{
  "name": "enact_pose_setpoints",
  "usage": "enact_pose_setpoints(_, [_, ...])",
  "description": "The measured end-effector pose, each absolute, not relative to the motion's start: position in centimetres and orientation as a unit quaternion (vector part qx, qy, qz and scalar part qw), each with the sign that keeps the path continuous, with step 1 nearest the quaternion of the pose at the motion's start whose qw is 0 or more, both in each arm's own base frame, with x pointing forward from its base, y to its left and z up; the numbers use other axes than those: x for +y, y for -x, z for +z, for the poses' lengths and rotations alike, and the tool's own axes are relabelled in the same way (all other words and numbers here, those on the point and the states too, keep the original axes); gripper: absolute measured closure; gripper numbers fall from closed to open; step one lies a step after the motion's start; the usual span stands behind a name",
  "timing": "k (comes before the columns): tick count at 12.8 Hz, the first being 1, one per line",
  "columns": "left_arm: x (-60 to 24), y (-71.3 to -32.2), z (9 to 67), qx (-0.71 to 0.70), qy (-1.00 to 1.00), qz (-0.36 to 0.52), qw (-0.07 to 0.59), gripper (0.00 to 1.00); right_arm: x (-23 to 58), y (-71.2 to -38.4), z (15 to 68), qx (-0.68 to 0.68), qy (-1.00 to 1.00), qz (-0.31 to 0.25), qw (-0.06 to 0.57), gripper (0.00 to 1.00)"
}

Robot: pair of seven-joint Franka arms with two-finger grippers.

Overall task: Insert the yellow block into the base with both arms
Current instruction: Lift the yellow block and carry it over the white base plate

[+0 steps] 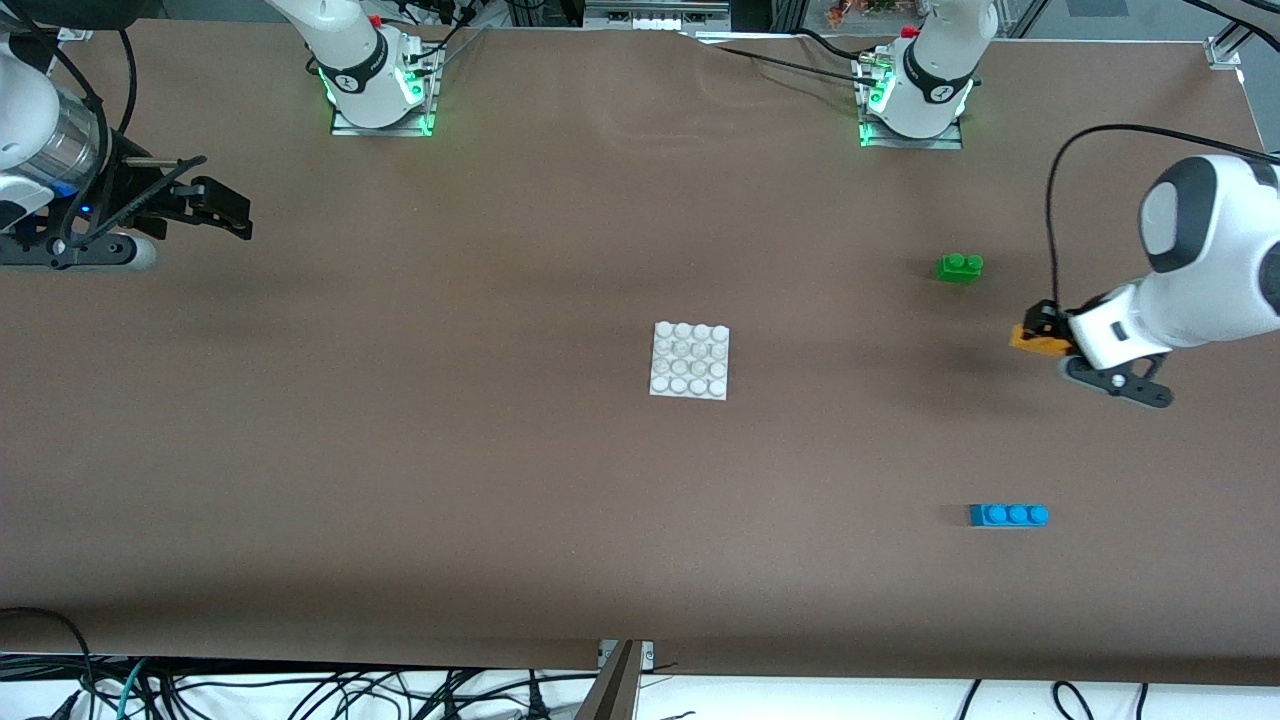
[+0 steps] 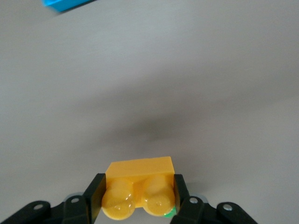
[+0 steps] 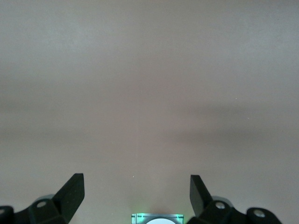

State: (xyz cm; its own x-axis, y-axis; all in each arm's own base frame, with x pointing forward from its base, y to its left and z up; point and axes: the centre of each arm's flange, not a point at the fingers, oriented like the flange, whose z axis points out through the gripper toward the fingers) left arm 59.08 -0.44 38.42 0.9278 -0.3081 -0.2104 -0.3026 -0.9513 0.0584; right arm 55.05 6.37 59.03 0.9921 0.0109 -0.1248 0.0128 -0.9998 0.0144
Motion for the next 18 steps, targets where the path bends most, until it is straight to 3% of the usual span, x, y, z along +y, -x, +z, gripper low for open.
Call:
enact_pose_setpoints(4, [-13.4,-57.5,40.7,-0.123,-0.987,-0.103,0.009,0.37,6.4,-55.0,59.0,0.006,-0.998,-0.063,0.008,0.0])
enact_pose_setpoints(8, [-19.5,-56.1,40.7,-0.072,-0.992,-0.101,0.03,0.37,6.4,-55.0,59.0,0.006,-0.998,-0.063,0.008,0.0])
enact_pose_setpoints(18, [-38.5,-51.3,34.1,-0.037,-0.992,-0.054,0.107,0.37,6.4,-55.0,59.0,0.006,-0.998,-0.063,0.008,0.0])
